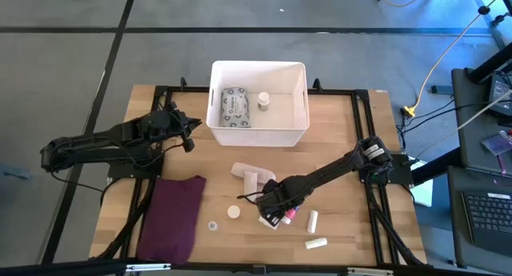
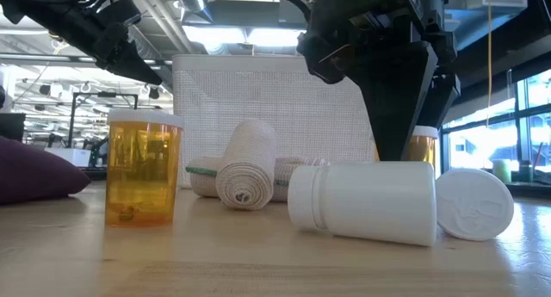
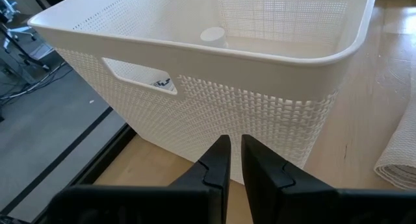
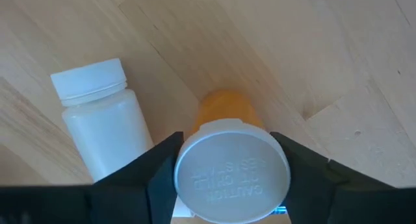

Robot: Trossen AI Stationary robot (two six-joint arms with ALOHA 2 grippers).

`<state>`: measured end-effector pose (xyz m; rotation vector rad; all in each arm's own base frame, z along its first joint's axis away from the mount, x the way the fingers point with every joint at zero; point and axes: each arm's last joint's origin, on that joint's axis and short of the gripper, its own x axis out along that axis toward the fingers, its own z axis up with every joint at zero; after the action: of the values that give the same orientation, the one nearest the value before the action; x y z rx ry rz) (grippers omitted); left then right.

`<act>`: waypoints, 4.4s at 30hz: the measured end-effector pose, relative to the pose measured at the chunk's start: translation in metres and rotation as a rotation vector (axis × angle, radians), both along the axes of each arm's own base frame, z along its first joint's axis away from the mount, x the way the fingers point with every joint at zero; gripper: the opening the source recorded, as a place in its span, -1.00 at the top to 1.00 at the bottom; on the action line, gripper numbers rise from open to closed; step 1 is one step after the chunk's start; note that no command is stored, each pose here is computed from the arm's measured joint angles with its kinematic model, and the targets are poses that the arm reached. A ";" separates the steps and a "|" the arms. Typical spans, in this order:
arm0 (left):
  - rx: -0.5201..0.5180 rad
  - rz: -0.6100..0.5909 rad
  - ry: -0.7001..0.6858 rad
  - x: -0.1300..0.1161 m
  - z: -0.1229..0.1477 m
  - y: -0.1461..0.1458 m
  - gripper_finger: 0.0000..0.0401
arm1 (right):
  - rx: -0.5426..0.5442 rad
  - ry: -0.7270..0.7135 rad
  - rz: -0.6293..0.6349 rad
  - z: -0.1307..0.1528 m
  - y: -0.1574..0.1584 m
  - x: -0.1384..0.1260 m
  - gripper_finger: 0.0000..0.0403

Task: Pick & place medical supplies in basket/bin
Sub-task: Put the right yellow pill bottle into the white bin

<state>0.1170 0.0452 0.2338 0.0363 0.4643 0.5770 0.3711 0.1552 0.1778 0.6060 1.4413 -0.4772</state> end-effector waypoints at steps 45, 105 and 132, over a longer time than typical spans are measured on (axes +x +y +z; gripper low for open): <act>0.054 -0.018 0.019 0.001 0.001 0.000 0.84 | -0.575 -0.556 0.269 0.235 -0.225 0.031 -0.08; 0.069 -0.007 0.046 0.000 0.000 0.001 0.84 | -0.091 -0.134 0.151 0.023 -0.317 -0.004 -0.08; 0.069 -0.007 0.046 0.000 0.000 0.001 0.84 | -0.066 -0.139 0.153 0.023 -0.316 -0.004 -0.08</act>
<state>0.1166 0.0460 0.2340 0.1170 0.4884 0.5865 0.3672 -0.1609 0.2008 0.4629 1.3232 -0.3537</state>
